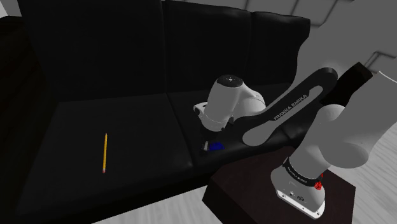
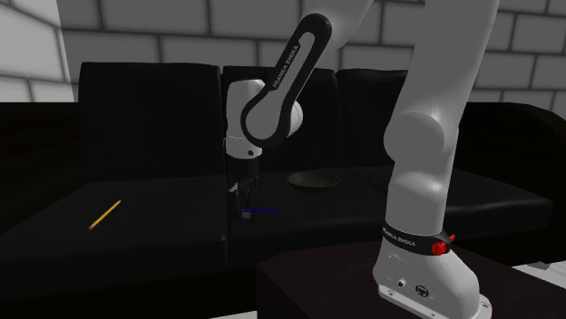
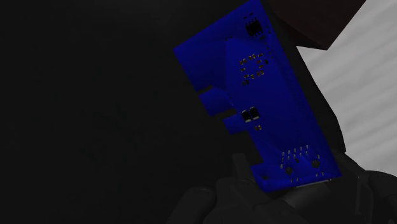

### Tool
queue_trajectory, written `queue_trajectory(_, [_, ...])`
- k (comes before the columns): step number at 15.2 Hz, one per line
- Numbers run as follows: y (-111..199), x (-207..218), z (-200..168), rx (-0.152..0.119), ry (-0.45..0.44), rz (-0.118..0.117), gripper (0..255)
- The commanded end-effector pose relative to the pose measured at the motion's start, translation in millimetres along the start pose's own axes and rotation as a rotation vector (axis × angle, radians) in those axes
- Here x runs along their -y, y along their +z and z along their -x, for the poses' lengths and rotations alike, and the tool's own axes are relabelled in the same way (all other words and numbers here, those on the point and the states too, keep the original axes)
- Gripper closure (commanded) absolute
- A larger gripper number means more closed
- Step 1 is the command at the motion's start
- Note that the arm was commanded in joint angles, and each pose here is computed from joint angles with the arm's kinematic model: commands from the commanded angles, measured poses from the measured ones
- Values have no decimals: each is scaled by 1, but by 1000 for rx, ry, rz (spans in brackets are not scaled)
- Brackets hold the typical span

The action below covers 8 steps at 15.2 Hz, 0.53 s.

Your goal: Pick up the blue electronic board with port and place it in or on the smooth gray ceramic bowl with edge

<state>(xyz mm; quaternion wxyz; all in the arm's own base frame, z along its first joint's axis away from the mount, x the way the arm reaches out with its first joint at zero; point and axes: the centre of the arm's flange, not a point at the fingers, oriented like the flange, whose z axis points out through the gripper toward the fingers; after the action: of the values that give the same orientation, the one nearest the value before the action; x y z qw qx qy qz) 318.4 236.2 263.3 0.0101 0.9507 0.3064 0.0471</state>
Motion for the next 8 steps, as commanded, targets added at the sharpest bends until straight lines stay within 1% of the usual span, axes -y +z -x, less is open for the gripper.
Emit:
queue_trajectory(1, [2, 1, 0, 2, -3, -2, 255])
queue_trajectory(4, [1, 2, 1, 3, -3, -2, 255])
queue_trajectory(8, [-20, 1, -1, 3, -3, -2, 255])
